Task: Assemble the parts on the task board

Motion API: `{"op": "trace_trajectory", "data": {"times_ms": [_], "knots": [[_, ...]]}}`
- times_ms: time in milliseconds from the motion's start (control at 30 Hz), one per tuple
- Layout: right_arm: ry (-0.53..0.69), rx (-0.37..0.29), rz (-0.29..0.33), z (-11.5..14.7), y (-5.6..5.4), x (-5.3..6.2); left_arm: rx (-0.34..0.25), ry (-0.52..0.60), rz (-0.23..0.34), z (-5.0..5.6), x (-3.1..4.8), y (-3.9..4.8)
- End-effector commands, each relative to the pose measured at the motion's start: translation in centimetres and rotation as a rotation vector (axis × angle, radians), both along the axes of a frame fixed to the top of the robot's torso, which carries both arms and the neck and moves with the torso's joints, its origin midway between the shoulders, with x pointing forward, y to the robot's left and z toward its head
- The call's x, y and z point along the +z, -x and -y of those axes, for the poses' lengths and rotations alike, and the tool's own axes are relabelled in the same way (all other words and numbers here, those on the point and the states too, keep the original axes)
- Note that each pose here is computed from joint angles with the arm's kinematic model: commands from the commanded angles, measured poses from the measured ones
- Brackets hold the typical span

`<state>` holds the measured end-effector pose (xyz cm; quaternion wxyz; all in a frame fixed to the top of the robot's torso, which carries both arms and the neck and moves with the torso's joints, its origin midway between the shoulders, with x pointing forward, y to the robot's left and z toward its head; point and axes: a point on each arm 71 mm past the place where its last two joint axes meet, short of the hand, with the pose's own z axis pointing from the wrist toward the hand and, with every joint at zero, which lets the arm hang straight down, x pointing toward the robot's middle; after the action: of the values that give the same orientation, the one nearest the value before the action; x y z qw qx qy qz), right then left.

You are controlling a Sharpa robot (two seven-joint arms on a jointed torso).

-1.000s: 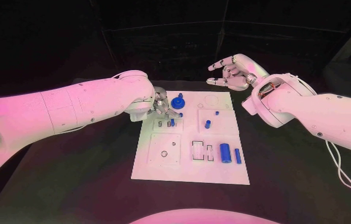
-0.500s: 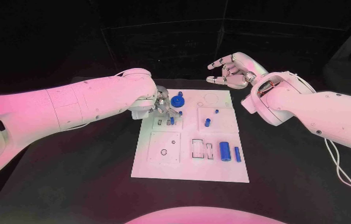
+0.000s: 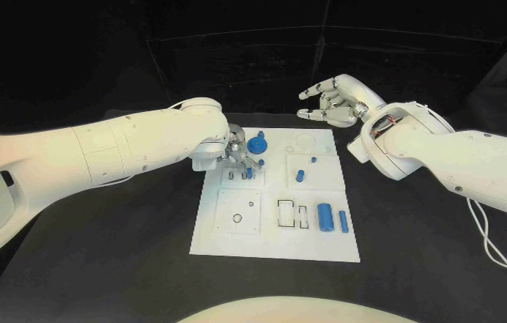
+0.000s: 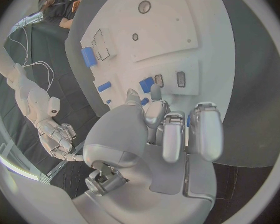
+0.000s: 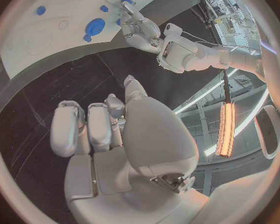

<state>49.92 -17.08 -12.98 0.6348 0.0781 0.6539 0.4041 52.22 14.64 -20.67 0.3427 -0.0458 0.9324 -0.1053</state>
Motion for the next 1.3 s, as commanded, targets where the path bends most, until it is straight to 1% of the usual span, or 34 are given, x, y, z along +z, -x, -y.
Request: {"op": "trace_trajectory", "data": {"times_ms": [33, 233, 567, 800, 1300], "knots": [[0.001, 0.003, -0.005, -0.09, -0.05, 0.1, -0.011, -0.019, -0.009, 0.04, -0.03, 0.03], [0.004, 0.002, -0.01, -0.08, -0.09, 0.05, -0.013, -0.02, -0.011, 0.09, -0.05, -0.01], [0.007, 0.002, -0.014, -0.15, -0.17, -0.01, -0.022, -0.02, -0.014, 0.5, -0.16, -0.03], [0.009, 0.003, -0.017, -0.18, -0.18, -0.04, -0.024, -0.02, -0.016, 0.53, -0.24, -0.1], [0.01, 0.005, -0.02, -0.31, -0.23, -0.08, -0.034, -0.021, -0.022, 0.65, -0.29, 0.03]]}}
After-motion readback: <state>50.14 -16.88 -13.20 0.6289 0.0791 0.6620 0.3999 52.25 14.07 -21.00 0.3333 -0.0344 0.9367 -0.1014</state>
